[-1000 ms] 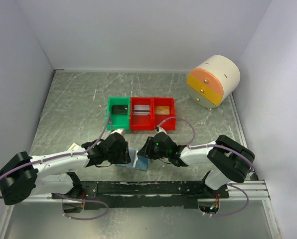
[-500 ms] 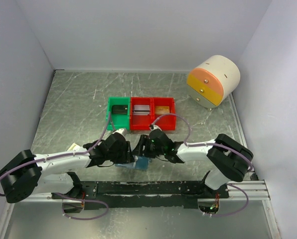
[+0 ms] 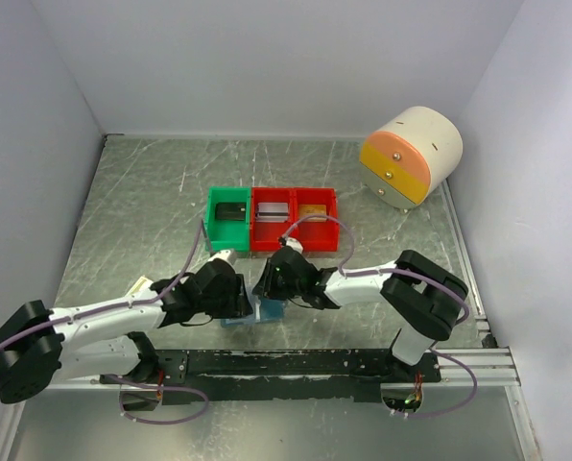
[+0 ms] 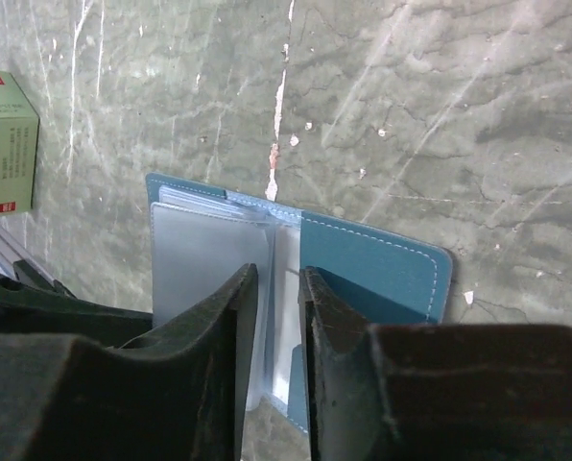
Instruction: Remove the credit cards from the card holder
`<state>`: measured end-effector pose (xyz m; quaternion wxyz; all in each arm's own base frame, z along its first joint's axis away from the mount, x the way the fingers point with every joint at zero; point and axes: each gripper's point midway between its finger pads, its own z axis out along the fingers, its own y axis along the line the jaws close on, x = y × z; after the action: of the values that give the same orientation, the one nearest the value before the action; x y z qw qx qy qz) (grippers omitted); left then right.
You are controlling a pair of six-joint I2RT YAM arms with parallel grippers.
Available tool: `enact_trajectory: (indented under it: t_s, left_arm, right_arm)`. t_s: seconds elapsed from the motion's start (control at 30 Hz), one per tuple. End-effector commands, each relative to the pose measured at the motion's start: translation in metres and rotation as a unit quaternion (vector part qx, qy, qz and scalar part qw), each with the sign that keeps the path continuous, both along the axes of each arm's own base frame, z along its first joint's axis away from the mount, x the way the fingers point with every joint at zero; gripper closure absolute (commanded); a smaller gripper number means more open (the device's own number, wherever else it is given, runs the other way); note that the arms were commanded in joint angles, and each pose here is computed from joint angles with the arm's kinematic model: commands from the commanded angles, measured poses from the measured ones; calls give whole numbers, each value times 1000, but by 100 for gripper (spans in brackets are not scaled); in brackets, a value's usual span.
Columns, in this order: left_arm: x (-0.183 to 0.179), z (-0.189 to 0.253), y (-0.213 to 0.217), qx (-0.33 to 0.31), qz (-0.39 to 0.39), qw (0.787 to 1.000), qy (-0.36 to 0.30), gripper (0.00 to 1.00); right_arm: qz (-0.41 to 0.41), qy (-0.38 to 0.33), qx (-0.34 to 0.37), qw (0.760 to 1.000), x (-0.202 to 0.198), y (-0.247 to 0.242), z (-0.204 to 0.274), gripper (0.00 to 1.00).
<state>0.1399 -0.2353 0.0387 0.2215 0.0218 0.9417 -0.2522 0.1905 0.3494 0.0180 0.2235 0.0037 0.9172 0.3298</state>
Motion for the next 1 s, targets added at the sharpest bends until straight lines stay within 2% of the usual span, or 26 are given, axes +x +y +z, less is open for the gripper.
enact_trajectory:
  t_s: [0.0,0.23,0.57,0.97]
  left_arm:
    - [0,-3,24,38,34,999,-9,39]
    - [0,-2,39,59,54,997,-15,38]
    - [-2,-5,26,37,37,999,-6,40]
    - [3,11,9,0,25,1000,-15,48]
  right_arm:
    - [8,62,-99,993,-38,-49,-63,76]
    - [10,73,-88,993,-42,-49,-70,76]
    - [12,72,-78,994,-43,-47,-67,74]
    - [14,73,-76,994,-44,-47,-67,74]
